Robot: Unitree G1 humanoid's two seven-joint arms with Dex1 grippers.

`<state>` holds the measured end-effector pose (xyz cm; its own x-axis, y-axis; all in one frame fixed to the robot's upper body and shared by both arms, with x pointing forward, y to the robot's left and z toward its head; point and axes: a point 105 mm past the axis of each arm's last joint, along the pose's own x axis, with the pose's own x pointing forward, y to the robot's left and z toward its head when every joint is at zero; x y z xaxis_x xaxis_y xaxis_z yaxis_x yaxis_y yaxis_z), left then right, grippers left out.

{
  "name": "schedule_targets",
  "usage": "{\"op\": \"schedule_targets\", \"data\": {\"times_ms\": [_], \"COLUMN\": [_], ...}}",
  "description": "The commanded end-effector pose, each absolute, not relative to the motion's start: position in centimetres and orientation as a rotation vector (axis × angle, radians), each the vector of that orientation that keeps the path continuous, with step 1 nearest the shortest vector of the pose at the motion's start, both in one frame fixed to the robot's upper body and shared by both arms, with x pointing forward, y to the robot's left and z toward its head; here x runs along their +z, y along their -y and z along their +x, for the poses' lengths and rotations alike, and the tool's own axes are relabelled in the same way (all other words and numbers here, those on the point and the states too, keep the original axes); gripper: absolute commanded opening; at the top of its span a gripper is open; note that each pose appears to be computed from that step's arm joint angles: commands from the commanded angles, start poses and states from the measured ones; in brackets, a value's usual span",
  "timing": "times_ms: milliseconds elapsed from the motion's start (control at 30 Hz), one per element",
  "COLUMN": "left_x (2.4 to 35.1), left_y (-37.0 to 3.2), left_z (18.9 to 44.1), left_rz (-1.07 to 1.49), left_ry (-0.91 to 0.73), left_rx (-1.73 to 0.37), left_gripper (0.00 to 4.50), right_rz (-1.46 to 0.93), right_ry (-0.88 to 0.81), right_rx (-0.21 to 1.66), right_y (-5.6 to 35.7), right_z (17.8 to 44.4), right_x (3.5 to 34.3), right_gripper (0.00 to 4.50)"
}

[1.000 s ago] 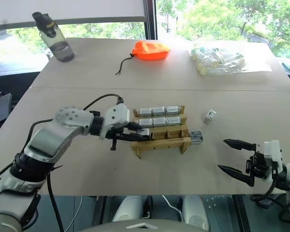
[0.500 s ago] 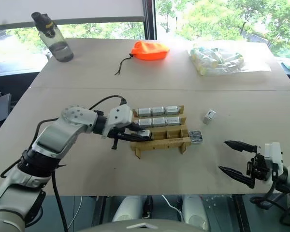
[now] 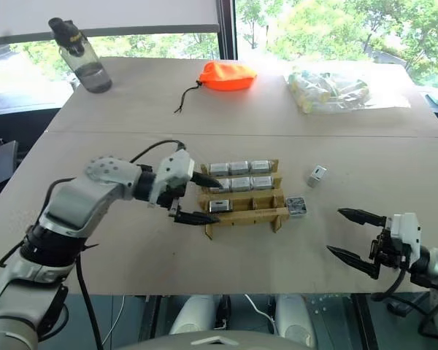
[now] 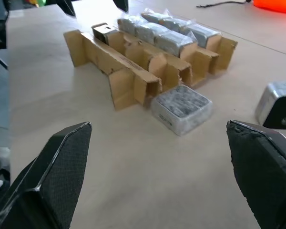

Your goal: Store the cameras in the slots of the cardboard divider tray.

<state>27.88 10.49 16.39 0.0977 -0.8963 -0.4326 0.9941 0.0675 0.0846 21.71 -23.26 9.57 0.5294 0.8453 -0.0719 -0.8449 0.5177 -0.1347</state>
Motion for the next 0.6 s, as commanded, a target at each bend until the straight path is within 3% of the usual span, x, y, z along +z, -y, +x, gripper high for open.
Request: {"op": "schedule_targets", "data": {"times_ms": [33,133,333,600], "left_x": [20.2,20.9,22.2,23.8], "left_y": [-11.0,-11.7,-12.5,-13.1], "left_z": [27.2,26.7,24.5,25.9], "left_rz": [0.298,0.229,0.127,0.190], "left_ry": [-0.181,-0.186,-0.197,-0.119], "left_rx": [-1.455,-1.433,-1.463,-1.336], "left_gripper": [4.44,4.44,4.44,4.44], "right_rz": [-0.246,-0.201,-0.123,-0.106], "right_ry": [-0.023,-0.009,-0.063,-0.087], "right_rx": [0.838,0.755,0.757,0.650], "right_y": [23.3,22.3,18.5,16.4], "right_z": [23.4,24.0,23.6,25.8], "right_x": [9.0,8.5,6.6,5.7], "right_gripper": [4.50,4.50,4.50,4.50]}}
